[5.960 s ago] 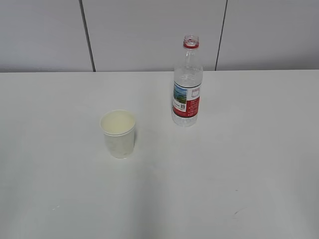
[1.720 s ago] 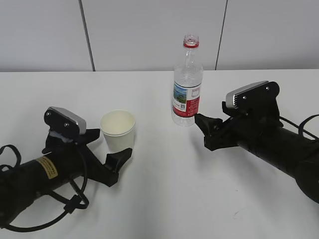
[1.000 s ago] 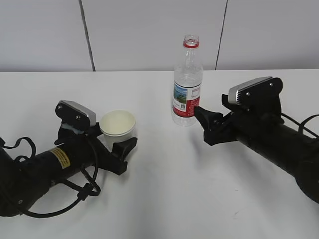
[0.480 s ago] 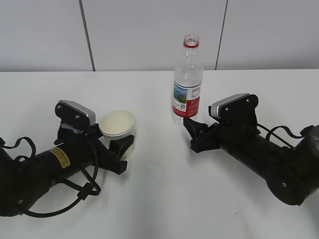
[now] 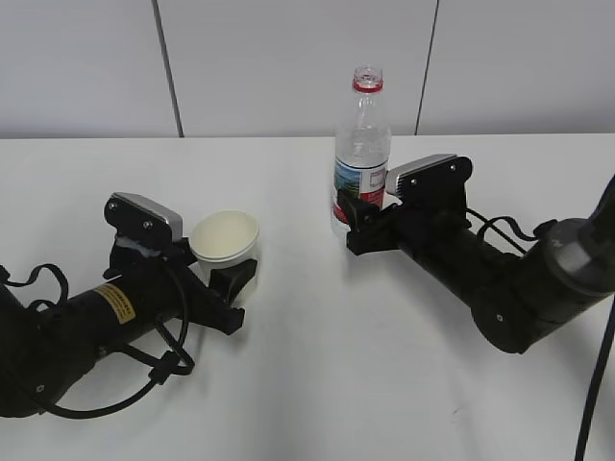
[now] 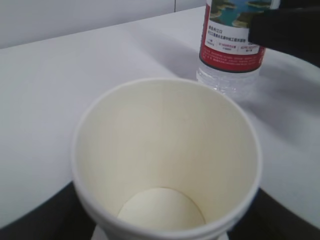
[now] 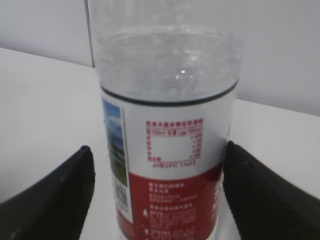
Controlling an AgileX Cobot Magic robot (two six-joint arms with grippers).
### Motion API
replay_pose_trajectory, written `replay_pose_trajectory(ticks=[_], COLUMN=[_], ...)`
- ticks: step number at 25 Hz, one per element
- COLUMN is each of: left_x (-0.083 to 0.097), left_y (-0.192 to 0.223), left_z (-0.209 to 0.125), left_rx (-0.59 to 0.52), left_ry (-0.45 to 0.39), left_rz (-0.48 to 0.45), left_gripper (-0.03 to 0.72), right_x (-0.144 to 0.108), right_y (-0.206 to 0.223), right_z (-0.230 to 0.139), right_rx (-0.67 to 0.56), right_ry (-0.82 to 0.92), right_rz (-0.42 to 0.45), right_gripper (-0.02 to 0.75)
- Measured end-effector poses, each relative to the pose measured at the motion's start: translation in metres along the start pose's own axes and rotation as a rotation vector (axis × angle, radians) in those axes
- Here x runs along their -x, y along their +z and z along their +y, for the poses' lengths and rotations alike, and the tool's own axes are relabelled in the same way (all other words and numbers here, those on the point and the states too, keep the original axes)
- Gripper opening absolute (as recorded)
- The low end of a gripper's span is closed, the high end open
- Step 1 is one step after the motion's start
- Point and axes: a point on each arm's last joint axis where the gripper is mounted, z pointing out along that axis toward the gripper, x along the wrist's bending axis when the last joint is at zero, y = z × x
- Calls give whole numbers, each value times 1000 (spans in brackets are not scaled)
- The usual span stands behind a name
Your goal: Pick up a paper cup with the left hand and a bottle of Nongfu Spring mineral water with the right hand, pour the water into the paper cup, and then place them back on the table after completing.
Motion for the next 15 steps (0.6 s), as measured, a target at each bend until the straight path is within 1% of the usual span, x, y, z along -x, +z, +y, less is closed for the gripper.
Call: replay_pose_trajectory(ticks=[5,9,15], left_x=[0,0,-1], left_y=[0,0,0], left_z=[0,0,0], left_rx=[0,1,1], left_ry=[-1,-2,-3], left_rz=[2,4,6], left_gripper=[447,446,445], right_x=[2,4,5], right_y=[17,28,44], right_z=[1,-3,-1], right_rx=[36,22,35], right_ry=[0,-3,-5], right_rz=[-10,-11,-15], right_gripper=[589,589,589])
